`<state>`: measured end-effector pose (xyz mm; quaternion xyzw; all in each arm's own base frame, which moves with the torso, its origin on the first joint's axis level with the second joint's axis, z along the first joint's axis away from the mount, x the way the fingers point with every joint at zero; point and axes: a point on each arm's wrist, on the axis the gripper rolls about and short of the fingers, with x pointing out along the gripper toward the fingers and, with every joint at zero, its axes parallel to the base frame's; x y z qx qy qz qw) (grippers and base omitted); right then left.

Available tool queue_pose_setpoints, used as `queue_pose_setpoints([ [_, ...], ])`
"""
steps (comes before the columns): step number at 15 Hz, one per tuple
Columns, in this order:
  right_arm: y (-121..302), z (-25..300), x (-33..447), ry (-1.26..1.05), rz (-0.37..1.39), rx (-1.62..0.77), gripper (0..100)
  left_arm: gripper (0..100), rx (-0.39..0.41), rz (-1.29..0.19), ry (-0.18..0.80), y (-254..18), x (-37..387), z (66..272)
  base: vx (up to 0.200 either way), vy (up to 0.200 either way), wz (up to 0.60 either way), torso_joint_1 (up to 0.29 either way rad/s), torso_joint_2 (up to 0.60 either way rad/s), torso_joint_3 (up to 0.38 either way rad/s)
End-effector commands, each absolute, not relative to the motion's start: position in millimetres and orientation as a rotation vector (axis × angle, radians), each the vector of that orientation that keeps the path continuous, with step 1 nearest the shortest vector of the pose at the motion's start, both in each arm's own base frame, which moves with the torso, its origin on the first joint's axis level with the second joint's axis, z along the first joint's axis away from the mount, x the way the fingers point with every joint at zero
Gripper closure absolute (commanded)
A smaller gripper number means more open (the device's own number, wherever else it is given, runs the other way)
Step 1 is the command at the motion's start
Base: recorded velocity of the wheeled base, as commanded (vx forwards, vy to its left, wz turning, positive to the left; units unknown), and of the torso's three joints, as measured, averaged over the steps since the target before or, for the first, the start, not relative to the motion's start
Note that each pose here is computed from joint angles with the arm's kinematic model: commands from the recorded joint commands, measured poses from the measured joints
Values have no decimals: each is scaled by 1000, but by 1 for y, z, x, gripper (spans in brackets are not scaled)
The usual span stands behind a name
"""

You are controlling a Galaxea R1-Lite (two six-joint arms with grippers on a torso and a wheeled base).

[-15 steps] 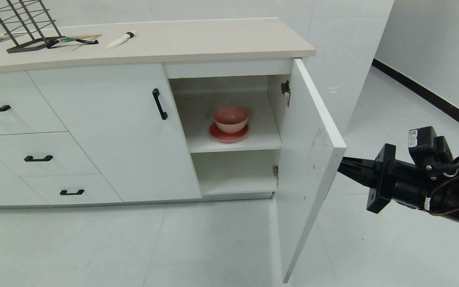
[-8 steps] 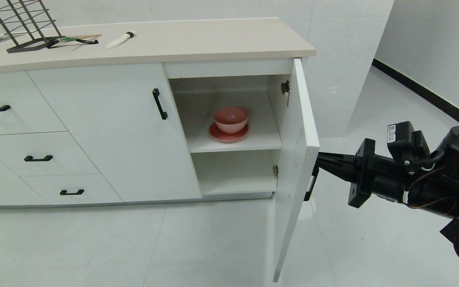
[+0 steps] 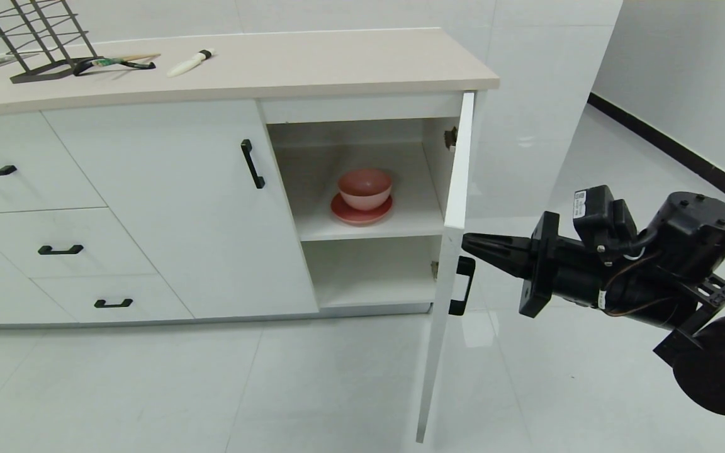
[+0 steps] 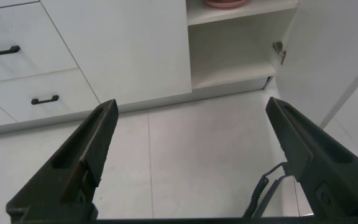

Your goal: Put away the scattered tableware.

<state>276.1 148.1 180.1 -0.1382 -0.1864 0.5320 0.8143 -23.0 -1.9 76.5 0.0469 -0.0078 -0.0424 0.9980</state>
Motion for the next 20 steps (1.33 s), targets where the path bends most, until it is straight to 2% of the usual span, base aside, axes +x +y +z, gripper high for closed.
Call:
queue_pose_setpoints([
  [1,154,178,282,-401,1143,-294,100,0,94,-85,-15,-2,-23,77,0,0,0,0,0,0],
  [12,186,179,303,-463,1186,-287,100,0,92,-85,-15,-2,-23,77,0,0,0,0,0,0],
  [20,213,177,338,-539,1186,-285,100,0,88,-85,-14,-2,-23,77,0,0,0,0,0,0],
])
